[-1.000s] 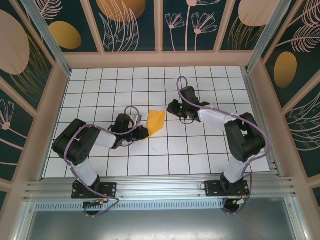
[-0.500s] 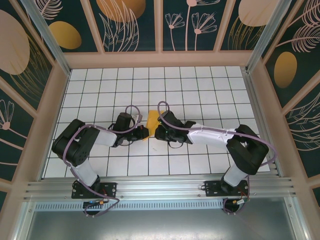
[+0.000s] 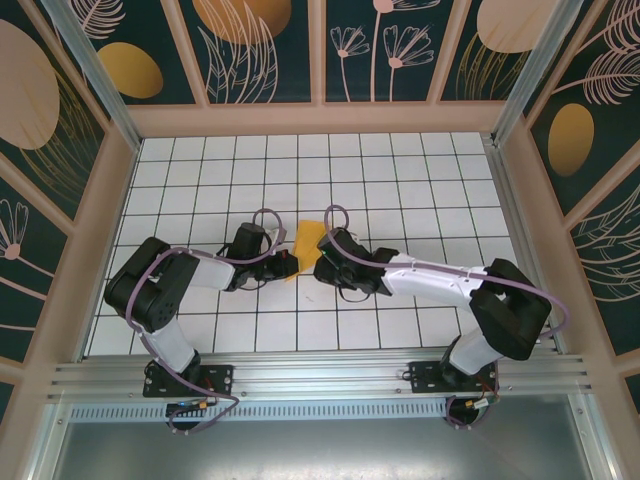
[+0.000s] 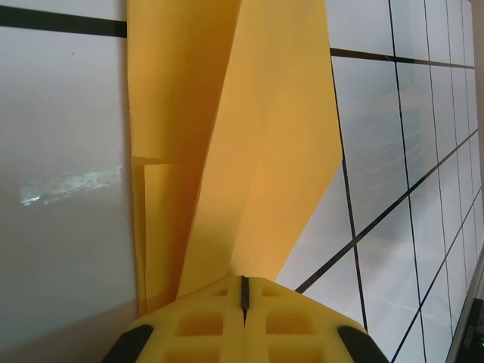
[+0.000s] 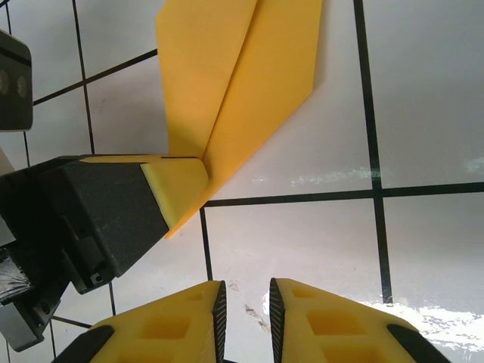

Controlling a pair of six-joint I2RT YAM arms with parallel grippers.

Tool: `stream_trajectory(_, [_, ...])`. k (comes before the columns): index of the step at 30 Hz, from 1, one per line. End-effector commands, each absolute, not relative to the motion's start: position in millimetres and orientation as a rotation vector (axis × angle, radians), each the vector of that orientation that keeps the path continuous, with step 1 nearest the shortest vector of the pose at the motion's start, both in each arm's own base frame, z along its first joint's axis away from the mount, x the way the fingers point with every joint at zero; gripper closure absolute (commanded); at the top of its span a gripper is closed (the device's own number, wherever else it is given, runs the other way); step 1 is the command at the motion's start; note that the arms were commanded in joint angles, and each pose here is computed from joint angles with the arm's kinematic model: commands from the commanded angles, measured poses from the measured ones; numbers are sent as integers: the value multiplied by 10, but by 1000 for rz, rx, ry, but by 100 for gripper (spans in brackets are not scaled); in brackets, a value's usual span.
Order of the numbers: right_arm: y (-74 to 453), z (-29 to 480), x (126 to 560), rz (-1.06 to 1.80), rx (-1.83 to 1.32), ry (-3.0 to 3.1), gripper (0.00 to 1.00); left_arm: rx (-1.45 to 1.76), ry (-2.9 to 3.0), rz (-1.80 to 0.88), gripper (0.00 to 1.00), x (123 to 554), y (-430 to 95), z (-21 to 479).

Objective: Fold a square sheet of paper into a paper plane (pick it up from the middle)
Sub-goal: Fourth fold the wing at the center of the table.

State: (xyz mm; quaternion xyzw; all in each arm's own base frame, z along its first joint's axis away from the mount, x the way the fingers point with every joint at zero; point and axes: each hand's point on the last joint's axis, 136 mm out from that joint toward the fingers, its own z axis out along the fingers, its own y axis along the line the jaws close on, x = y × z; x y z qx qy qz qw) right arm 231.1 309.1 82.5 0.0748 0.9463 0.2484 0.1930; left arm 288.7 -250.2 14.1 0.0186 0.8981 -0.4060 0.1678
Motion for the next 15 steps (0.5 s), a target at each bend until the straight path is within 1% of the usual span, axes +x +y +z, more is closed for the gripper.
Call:
stream_trajectory(1, [3001,791,2227,642,250,2657,74,-58,2830,-878,100,2533,-2090,-532])
stream_trajectory(10, [3012,797,2234,652,261,2640,73,-34,2835,-874,100,2518,-2088,-532])
stream_trajectory(15, [3088,820,2324,653,246,2624,73,-21,2833,-882,100,2507,-2094,-516])
